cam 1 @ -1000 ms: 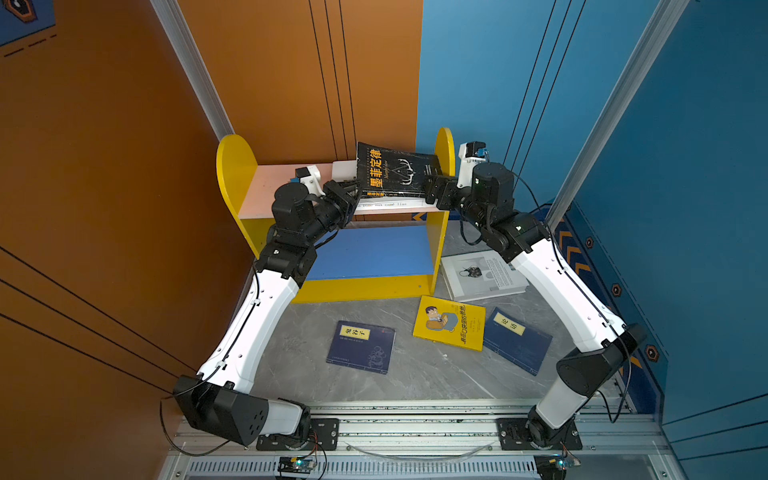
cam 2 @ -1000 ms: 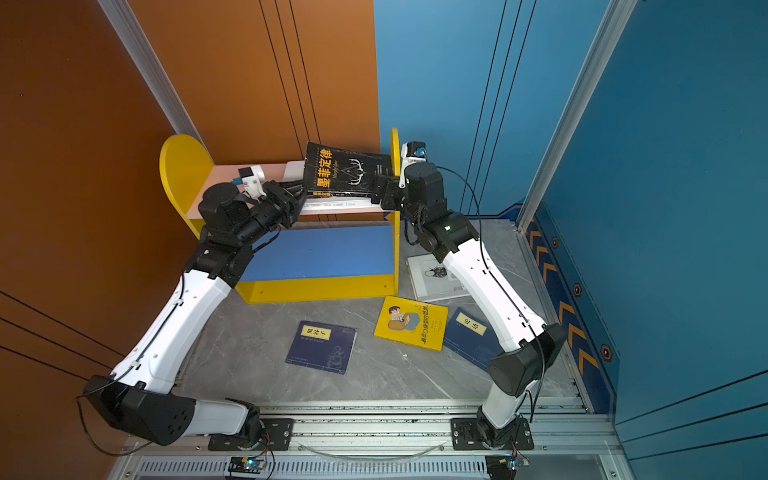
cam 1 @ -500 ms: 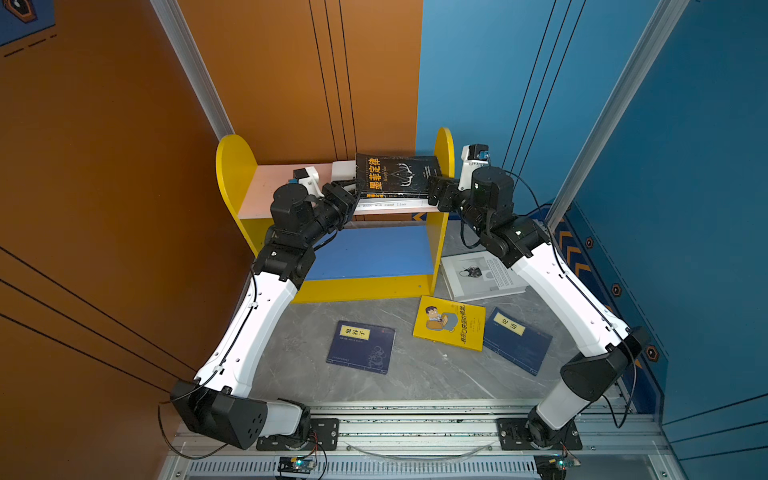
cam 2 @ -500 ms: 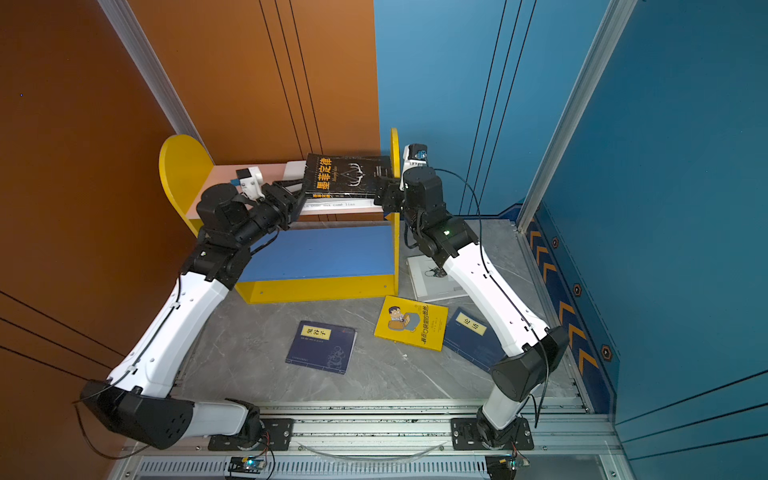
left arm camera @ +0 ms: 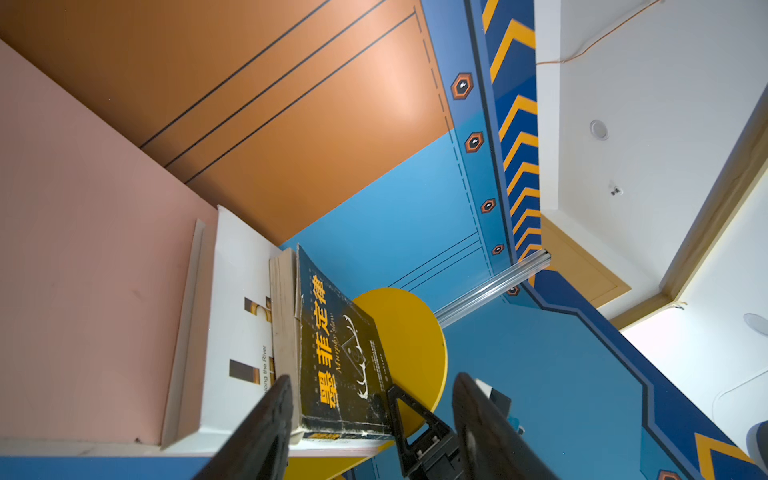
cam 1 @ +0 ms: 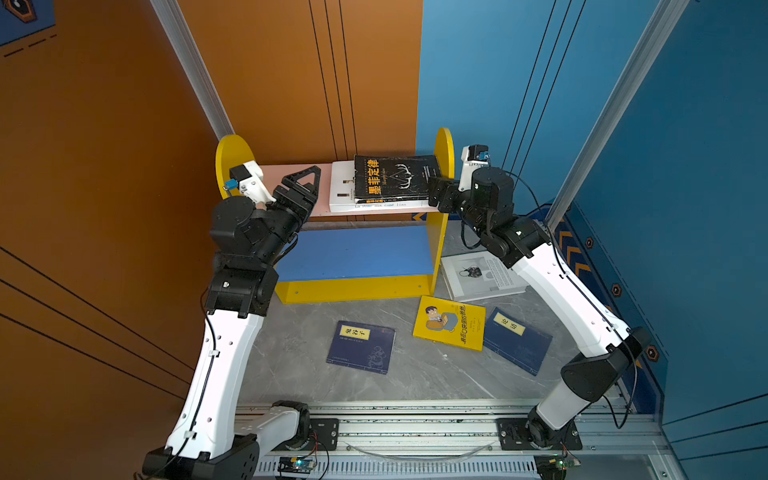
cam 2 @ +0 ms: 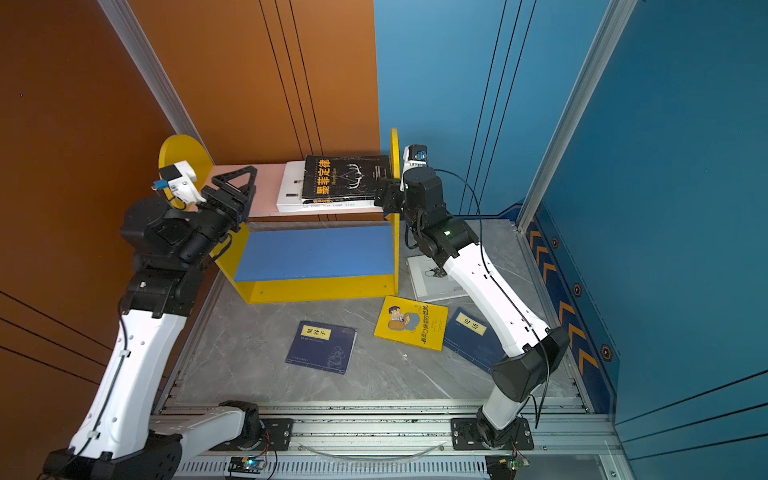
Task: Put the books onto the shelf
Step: 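Release the black book and lower both grippers toward the floor books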
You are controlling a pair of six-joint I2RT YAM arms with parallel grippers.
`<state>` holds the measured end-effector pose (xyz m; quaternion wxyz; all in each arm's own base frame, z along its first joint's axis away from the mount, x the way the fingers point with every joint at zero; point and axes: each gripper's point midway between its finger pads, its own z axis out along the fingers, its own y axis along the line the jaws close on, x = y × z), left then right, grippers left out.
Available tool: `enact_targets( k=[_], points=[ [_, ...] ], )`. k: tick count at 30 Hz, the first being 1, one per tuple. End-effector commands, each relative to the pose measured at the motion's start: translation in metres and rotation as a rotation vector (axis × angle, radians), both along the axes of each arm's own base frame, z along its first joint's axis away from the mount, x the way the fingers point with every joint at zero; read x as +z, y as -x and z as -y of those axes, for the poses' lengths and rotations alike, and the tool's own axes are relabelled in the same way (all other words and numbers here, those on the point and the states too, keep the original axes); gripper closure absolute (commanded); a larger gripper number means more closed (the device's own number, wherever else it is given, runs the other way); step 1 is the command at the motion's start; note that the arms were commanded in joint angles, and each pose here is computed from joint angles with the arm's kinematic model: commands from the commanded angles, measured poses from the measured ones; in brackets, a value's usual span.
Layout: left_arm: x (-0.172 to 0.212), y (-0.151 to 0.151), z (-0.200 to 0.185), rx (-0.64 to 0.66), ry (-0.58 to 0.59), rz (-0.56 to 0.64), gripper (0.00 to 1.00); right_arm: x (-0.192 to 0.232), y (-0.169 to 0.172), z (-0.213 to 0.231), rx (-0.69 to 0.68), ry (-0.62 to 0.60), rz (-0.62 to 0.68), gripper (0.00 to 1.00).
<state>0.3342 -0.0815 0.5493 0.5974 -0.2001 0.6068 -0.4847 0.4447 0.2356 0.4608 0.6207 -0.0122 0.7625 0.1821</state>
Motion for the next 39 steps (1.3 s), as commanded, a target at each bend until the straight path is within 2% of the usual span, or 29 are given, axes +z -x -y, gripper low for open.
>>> enact_targets(
  k=[1, 10, 17, 22, 31, 36, 39],
  points=[
    [-0.007, 0.01, 0.001, 0.002, -0.1, 0.018, 0.31, 0.007, 0.016, -0.003, 0.064, 0.051, -0.01, 0.1],
    [-0.021, 0.03, 0.003, -0.008, -0.248, 0.027, 0.19, 0.048, 0.045, 0.005, 0.135, 0.027, 0.079, 0.03],
    [-0.032, 0.04, -0.011, 0.089, -0.421, 0.042, 0.19, 0.057, 0.058, 0.029, 0.062, 0.026, 0.085, 0.02],
    [-0.042, 0.043, -0.01, 0.085, -0.515, 0.057, 0.17, 0.055, 0.062, 0.039, 0.023, 0.009, 0.073, 0.02],
    [-0.075, 0.033, -0.015, 0.097, -0.517, -0.02, 0.16, 0.044, 0.068, 0.039, 0.021, -0.009, 0.043, 0.02],
    [-0.125, 0.034, -0.049, 0.265, -0.446, -0.201, 0.16, 0.004, 0.075, 0.051, -0.024, -0.014, -0.046, 0.02],
    [-0.153, 0.042, -0.06, 0.309, -0.434, -0.288, 0.16, -0.015, 0.083, 0.059, -0.034, -0.031, -0.077, 0.01]
  ],
)
